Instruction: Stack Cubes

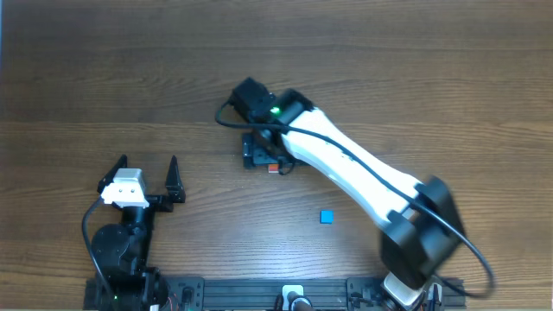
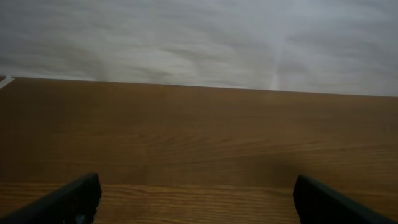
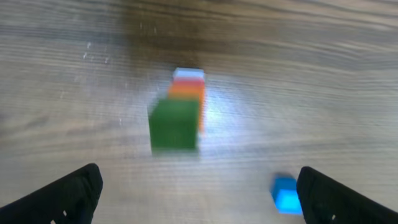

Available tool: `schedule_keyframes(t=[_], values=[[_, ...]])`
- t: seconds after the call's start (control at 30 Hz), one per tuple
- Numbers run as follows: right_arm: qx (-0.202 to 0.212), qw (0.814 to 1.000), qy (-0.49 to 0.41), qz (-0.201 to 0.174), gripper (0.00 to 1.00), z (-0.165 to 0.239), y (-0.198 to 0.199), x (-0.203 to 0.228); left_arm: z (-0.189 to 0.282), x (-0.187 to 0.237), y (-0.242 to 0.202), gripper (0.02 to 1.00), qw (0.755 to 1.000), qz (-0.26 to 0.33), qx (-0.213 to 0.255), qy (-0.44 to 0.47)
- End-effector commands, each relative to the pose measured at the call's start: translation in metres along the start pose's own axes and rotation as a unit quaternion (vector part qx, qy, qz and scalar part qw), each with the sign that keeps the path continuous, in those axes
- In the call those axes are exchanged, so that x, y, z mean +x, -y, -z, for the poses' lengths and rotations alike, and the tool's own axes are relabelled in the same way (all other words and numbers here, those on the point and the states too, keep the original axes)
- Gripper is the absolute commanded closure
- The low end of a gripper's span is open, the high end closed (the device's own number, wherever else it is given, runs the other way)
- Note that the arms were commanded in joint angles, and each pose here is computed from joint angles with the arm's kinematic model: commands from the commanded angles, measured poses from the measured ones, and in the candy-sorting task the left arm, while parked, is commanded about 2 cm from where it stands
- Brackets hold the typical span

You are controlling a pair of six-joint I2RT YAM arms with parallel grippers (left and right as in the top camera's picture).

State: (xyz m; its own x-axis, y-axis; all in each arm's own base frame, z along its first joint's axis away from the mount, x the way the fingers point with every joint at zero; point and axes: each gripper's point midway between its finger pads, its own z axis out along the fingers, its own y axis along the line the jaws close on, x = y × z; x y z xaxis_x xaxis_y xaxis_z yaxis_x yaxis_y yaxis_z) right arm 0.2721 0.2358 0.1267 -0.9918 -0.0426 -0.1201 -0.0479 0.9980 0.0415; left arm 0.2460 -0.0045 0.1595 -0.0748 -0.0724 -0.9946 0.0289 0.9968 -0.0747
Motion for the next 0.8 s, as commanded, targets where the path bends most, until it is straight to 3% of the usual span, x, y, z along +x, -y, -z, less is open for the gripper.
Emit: schedule_keyframes(t=[0.03, 0.17, 0.33, 0.6, 0.8], values=[[-0.02, 0.997, 0.071, -0.004, 0.007, 0.068, 0.026, -0.004, 0.0, 0.002, 0.002, 0.02, 1.0, -0.006, 0.006, 0.0], [0.008, 0.998, 0.065, -0.015, 0.009, 0.076, 0.056, 0.025, 0.0, 0.002, 0.002, 0.02, 1.0, -0.006, 0.006, 0.0], [0.043, 0.996, 0.025, -0.073, 0.007, 0.037, 0.093, 0.07, 0.0, 0.002, 0.002, 0.02, 1.0, -0.006, 0.006, 0.0], [0.023, 0.997, -0.027, -0.073, 0.009, -0.046, 0.098, 0.118, 0.0, 0.002, 0.002, 0.023, 1.0, -0.006, 0.006, 0.0], [0.005, 0.997, -0.02, -0.072, 0.009, -0.08, 0.098, 0.126, 0.0, 0.002, 0.002, 0.02, 1.0, -0.006, 0.006, 0.0]])
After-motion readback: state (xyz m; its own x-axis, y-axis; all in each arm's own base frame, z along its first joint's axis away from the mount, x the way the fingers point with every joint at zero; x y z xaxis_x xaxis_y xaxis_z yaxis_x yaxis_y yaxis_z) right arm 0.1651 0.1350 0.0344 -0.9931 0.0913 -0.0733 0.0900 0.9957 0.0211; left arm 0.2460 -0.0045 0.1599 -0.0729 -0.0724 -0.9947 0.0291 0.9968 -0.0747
